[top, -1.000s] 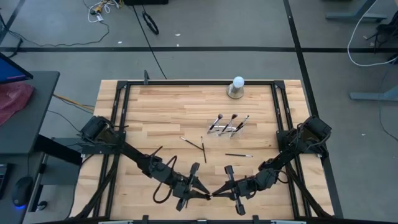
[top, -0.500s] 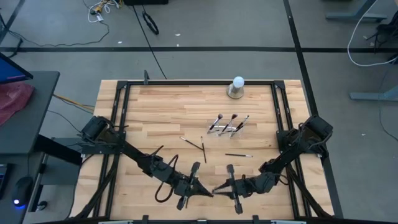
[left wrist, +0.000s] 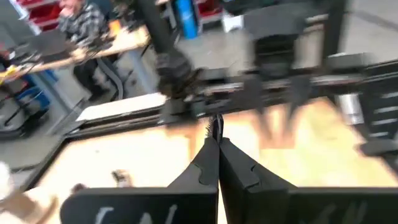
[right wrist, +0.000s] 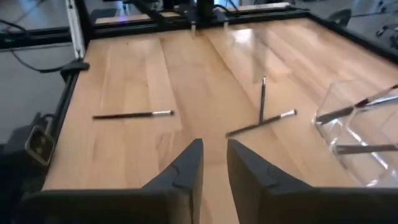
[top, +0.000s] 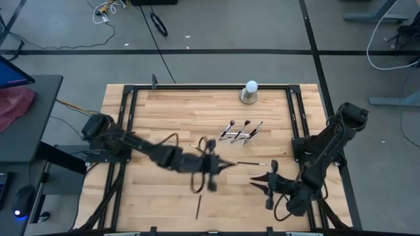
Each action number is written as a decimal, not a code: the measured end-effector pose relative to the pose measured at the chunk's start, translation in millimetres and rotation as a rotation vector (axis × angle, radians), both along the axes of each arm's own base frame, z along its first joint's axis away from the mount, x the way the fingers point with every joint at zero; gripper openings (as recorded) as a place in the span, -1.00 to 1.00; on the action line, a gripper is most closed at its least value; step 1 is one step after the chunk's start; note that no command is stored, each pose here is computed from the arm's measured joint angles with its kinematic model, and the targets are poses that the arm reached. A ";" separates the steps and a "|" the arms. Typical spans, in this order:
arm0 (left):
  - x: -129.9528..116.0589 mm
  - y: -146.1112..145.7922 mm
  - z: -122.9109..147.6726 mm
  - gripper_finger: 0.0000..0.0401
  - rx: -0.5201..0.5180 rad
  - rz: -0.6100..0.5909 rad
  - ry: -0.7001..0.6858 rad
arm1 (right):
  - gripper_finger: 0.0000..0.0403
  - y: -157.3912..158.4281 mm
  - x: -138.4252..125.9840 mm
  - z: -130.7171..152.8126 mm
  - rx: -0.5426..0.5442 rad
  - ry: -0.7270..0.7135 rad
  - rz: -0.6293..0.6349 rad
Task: Put items in baskets/containers
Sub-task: Put the black brow brush into the transparent organizer
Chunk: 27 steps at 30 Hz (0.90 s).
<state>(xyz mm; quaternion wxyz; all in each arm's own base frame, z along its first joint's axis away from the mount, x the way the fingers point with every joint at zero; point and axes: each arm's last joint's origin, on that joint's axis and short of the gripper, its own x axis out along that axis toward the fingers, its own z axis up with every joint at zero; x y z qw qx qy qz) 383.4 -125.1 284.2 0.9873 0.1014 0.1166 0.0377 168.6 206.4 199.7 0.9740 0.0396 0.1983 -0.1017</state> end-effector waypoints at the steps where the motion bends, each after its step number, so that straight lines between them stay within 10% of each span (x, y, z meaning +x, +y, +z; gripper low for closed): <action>1: 5.1 8.9 3.9 -1.00 -0.001 0.010 0.011 | -0.67 1.9 -1.1 -1.5 0.008 0.000 0.003; 12: 34.3 94.0 35.2 -1.00 -0.145 -0.004 -0.089 | -0.89 20.5 -18.5 -15.9 -0.042 0.004 0.064; 27: 69.1 165.9 -34.8 -0.99 -0.274 0.090 -0.001 | -0.95 21.7 -22.1 -15.7 -0.065 -0.021 0.055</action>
